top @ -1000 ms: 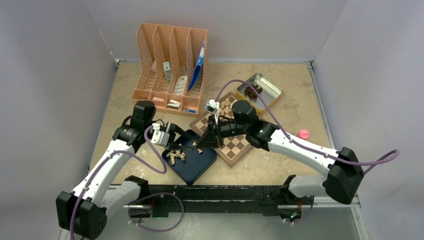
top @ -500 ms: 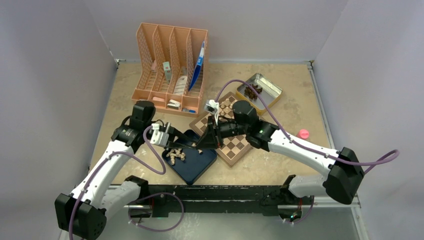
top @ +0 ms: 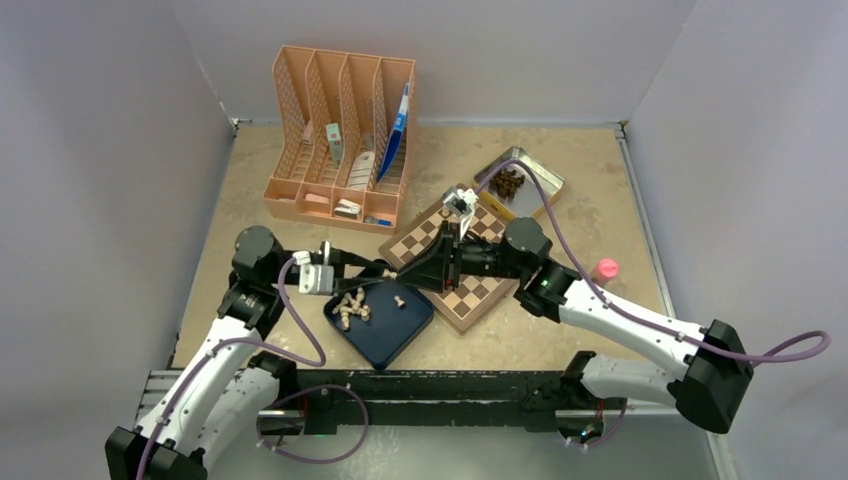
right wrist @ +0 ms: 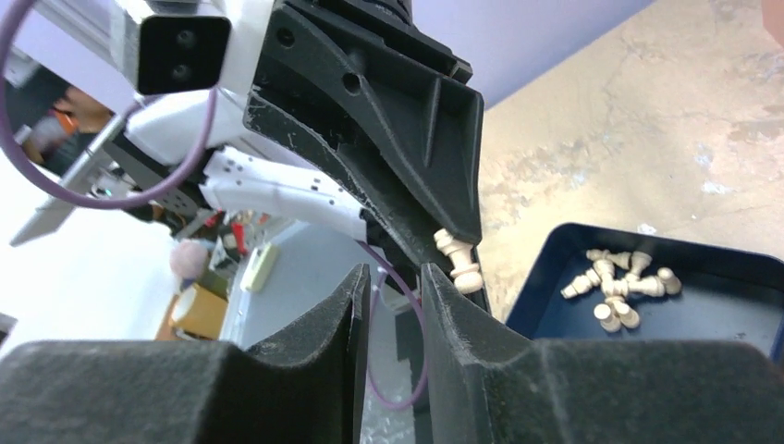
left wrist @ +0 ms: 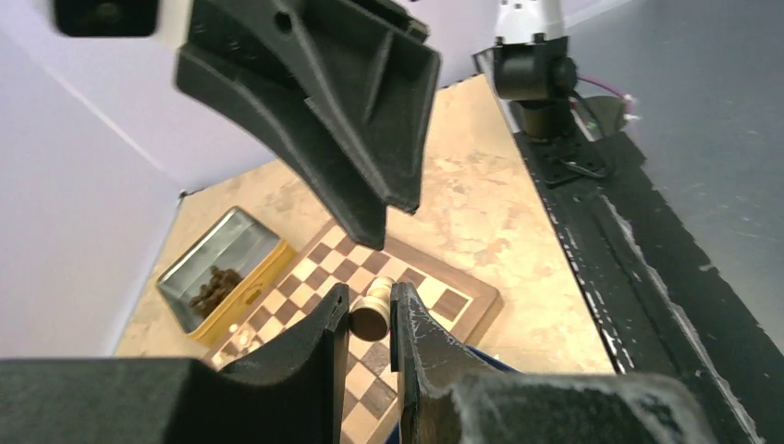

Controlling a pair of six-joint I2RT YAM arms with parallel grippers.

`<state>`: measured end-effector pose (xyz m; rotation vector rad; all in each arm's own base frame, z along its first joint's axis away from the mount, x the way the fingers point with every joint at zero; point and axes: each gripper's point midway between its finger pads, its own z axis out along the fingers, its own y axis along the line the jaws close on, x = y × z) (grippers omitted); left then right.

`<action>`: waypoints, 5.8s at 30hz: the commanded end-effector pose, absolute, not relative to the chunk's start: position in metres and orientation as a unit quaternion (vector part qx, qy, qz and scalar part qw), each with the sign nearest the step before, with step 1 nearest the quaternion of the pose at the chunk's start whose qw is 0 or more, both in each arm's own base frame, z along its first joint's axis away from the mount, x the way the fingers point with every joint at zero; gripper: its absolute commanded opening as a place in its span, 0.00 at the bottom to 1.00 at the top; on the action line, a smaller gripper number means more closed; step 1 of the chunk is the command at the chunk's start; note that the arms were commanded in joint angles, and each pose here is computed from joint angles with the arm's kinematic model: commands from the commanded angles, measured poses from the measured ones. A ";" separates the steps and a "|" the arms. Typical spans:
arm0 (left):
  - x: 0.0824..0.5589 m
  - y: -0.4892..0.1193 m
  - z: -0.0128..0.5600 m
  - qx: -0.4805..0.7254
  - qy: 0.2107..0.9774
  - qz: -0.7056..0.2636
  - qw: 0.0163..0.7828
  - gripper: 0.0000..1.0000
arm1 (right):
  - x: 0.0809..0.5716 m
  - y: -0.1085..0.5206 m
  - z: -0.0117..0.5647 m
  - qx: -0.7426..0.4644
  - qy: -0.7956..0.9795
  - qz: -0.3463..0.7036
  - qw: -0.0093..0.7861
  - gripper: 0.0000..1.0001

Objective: Set up the chess pieces on the board
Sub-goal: Place the chess piece on the chessboard.

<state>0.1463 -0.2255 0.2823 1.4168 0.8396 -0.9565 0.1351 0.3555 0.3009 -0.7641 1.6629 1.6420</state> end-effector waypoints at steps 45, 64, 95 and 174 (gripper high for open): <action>0.152 -0.215 0.346 0.453 0.320 -0.416 0.721 0.00 | 0.145 0.361 0.373 -0.157 0.549 0.755 0.321 0.33; 0.158 -0.216 0.337 0.453 0.331 -0.409 0.719 0.00 | 0.144 0.361 0.361 -0.155 0.558 0.750 0.318 0.13; 0.219 -0.177 0.263 0.299 0.695 -0.317 0.572 0.75 | 0.333 0.288 0.170 -0.135 0.889 0.068 0.432 0.12; 0.222 -0.154 0.261 0.262 0.713 -0.264 0.594 0.75 | 0.374 0.293 0.076 -0.176 0.932 0.007 0.318 0.26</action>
